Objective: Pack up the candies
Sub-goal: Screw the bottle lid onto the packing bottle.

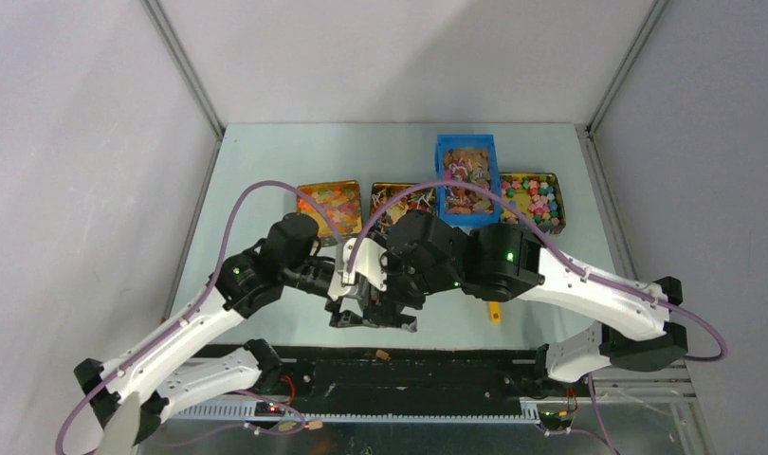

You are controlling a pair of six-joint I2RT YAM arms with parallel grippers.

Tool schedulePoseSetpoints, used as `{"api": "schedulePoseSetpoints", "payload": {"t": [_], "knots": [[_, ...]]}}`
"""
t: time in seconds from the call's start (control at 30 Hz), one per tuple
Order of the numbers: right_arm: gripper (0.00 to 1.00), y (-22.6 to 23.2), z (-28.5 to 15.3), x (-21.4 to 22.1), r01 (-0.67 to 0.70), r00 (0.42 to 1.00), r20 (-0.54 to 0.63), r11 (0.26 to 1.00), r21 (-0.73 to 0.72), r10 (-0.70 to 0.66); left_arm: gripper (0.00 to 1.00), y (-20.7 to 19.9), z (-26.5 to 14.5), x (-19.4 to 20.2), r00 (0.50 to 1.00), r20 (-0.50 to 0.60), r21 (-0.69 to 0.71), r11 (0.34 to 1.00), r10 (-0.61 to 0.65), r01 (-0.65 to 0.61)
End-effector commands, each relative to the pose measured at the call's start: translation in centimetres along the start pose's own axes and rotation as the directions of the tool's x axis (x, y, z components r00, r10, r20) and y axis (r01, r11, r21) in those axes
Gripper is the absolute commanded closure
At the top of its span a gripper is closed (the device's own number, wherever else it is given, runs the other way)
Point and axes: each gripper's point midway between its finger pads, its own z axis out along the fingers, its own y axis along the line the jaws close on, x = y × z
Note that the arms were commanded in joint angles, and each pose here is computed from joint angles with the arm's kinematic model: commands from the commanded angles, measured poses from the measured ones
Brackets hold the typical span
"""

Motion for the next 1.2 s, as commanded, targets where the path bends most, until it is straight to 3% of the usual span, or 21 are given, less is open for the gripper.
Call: {"api": "schedulePoseSetpoints", "payload": {"t": [0.0,0.3,0.53,0.83,0.97,1.17], "knots": [[0.17,-2.7,0.8,0.7,-0.064,0.997,-0.021,0.983,0.174,0.069,0.36,1.7,-0.4,-5.1,0.985,0.146,-0.068,0.994,0.096,-0.087],[0.18,-4.8,2.2,2.4,-0.246,0.964,-0.022,0.918,0.312,0.266,0.38,5.6,-1.4,-4.3,0.993,0.099,-0.301,0.953,0.066,-0.034],[0.17,-6.7,2.4,2.7,-0.388,0.917,0.066,0.837,0.385,0.395,0.39,7.7,-2.1,-3.9,0.996,0.083,-0.420,0.908,0.031,0.007],[0.15,-8.9,2.4,3.3,-0.483,0.864,0.136,0.723,0.493,0.484,0.39,9.0,-2.7,-4.1,0.994,0.107,-0.490,0.871,0.017,0.038],[0.10,-9.6,2.2,3.0,-0.534,0.834,0.179,0.681,0.502,0.522,0.39,9.2,-2.6,-3.8,0.994,0.108,-0.498,0.866,0.014,0.042],[0.01,-9.2,0.9,1.6,-0.549,0.834,0.235,0.710,0.442,0.499,0.39,8.7,-2.3,-2.5,0.998,0.064,-0.478,0.878,0.010,0.022]]}}
